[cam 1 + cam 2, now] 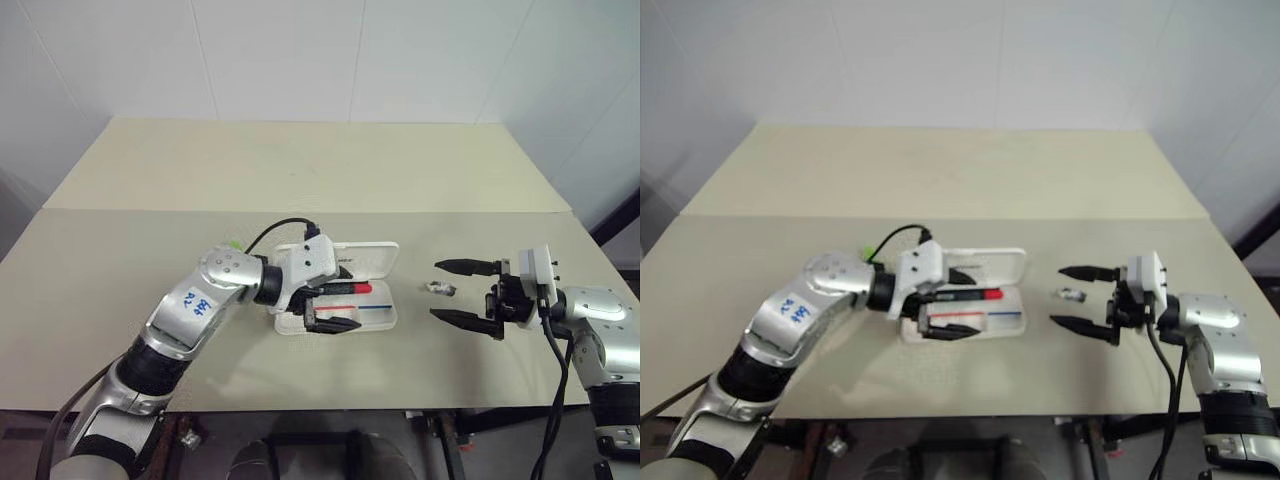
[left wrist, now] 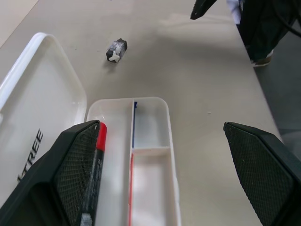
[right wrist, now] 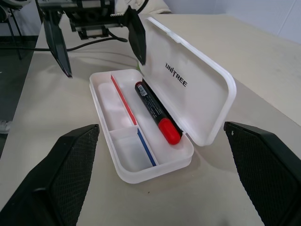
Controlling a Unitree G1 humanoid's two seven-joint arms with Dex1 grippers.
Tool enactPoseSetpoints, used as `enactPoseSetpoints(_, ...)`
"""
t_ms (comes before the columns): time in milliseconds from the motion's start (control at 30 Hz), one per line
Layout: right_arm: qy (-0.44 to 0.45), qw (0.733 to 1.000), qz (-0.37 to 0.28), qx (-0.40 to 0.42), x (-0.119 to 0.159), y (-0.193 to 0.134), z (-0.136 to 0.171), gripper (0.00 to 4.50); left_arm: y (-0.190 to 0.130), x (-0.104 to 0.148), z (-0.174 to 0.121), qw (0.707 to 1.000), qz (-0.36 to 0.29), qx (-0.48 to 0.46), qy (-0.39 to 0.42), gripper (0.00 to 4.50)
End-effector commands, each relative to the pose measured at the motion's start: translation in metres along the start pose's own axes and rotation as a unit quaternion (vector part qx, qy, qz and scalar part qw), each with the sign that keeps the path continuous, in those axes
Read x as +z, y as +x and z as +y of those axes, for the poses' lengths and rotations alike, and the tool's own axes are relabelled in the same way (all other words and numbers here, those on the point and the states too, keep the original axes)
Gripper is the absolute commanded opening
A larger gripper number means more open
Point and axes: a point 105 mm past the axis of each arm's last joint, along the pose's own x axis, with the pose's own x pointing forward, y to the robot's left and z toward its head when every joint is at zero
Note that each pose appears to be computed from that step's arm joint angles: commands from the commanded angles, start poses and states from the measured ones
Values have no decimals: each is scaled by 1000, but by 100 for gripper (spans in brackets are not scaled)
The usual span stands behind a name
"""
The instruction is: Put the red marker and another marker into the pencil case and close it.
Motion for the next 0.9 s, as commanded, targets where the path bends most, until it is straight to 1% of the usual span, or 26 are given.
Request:
enactPoseSetpoints(33,-19,1000,-7,-3,8,0,-4,450,-18,36,3,996,-79,33,19,448)
enactPoseSetpoints(133,-18,1000,-7,-4,8,-1,-4,450,-41,56,26,984,-135,120,14,448)
enactPoseSetpoints(200,-17,1000,-7,-4,7,-1,-4,450,-62,65,48,962,-177,206,-6,448)
enactPoseSetpoints(267,-13,1000,-9,-10,7,-2,-6,450,-80,64,64,941,-190,278,-37,448)
enactPoseSetpoints(367,-11,1000,-20,-20,8,-3,-11,450,-98,60,77,912,-197,352,-77,448)
enactPoseSetpoints(467,-10,999,-24,-19,8,-6,-15,450,-118,61,89,873,-211,427,-104,448)
enactPoseSetpoints(500,-11,999,-23,-19,8,-6,-17,450,-127,60,94,855,-214,460,-109,448)
enactPoseSetpoints(600,-14,1000,-20,-20,8,-6,-21,450,-153,32,113,782,-160,584,-146,448)
enactPoseSetpoints(633,-14,1000,-20,-20,8,-6,-21,450,-158,21,116,760,-141,614,-161,448)
enactPoseSetpoints(667,-14,1000,-19,-19,7,-5,-22,450,-158,9,117,744,-117,635,-171,448)
enactPoseSetpoints(700,-14,1000,-18,-19,6,-5,-22,450,-157,0,117,733,-98,649,-179,448)
enactPoseSetpoints(767,-13,1000,-17,-18,5,-3,-22,450,-136,-24,111,722,-55,655,-215,448)
enactPoseSetpoints(833,-12,1000,-16,-18,4,-2,-23,450,-122,-34,105,715,-41,655,-241,448)
enactPoseSetpoints(900,-12,1000,-16,-17,3,-2,-24,450,-107,-45,100,701,-31,655,-280,448)
